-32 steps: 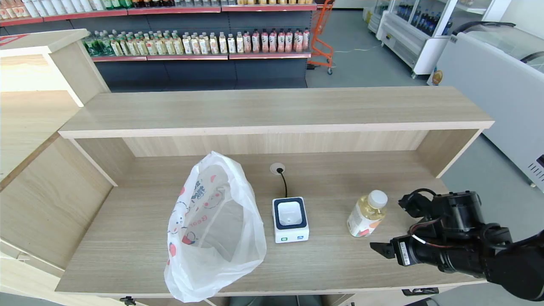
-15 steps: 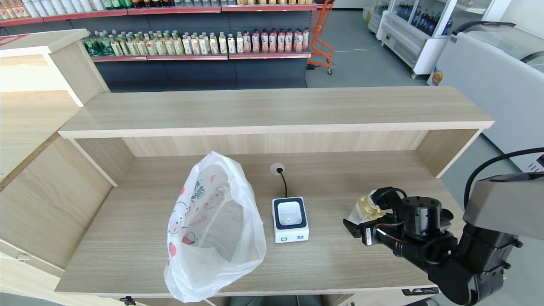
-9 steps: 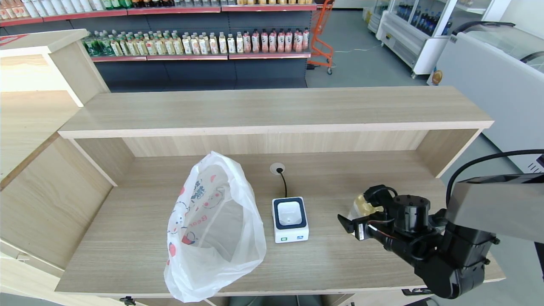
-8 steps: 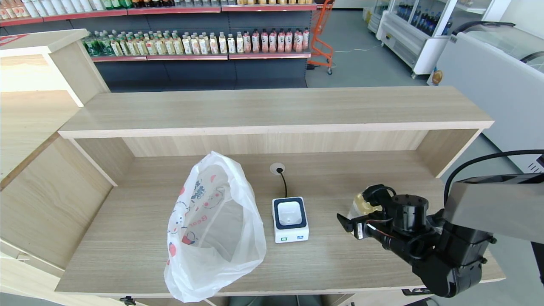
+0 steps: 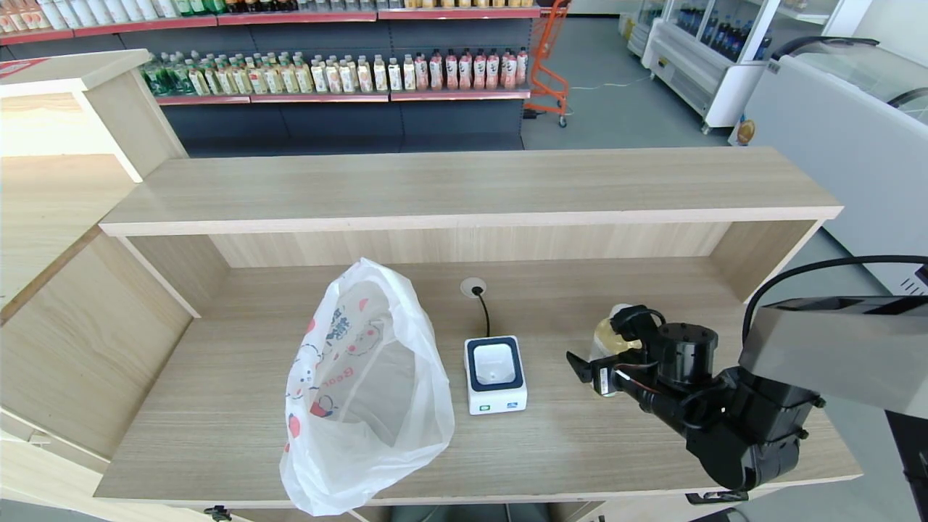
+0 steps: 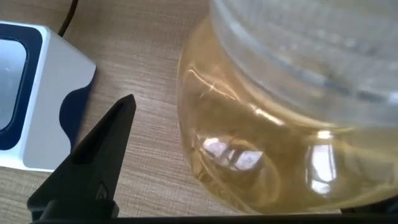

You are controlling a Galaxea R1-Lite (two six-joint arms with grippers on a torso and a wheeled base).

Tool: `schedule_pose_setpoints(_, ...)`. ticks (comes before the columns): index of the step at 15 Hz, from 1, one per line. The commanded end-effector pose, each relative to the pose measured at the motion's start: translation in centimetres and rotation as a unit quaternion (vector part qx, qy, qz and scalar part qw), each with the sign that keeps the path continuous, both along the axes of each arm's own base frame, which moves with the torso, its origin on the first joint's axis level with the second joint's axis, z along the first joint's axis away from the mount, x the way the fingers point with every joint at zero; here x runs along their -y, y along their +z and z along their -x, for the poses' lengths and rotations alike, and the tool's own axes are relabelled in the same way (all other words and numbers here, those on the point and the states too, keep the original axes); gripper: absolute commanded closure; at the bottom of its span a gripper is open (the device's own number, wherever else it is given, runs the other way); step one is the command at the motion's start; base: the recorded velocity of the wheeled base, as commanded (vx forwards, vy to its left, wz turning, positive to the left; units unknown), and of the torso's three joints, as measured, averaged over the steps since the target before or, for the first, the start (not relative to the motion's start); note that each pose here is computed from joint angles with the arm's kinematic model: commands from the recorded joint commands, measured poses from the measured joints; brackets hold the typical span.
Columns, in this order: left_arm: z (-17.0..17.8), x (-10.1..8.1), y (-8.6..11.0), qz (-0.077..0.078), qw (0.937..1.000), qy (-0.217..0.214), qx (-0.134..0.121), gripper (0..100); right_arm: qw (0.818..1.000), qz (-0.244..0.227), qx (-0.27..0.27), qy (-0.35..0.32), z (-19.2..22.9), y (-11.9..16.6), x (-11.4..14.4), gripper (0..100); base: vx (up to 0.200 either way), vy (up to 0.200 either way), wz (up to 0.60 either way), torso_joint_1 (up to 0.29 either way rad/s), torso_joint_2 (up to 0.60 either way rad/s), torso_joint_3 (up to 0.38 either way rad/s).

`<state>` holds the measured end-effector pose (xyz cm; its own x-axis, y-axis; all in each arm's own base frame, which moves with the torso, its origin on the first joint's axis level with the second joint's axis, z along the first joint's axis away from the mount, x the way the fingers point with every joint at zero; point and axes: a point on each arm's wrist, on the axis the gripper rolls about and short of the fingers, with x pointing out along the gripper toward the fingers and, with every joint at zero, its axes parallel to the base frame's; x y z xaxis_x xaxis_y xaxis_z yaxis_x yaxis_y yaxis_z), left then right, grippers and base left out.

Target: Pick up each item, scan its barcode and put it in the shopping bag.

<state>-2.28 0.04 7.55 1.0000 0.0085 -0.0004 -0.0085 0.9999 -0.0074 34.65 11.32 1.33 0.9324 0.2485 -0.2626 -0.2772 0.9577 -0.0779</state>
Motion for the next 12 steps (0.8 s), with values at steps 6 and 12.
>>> schedule_pose_setpoints(6,0.0,0.0,0.0,0.000,1.0000,0.000,0.000,0,1.000,0.008,0.004,0.000,-0.2,0.1,0.1,100,0.000,0.000,0.00,0.000,0.00,0.000)
schedule_pose_setpoints(12,0.0,0.0,0.0,0.000,1.0000,0.000,0.000,0,0.999,0.037,-0.018,0.008,0.7,-1.3,0.2,100,0.000,0.000,0.00,0.000,0.00,0.000)
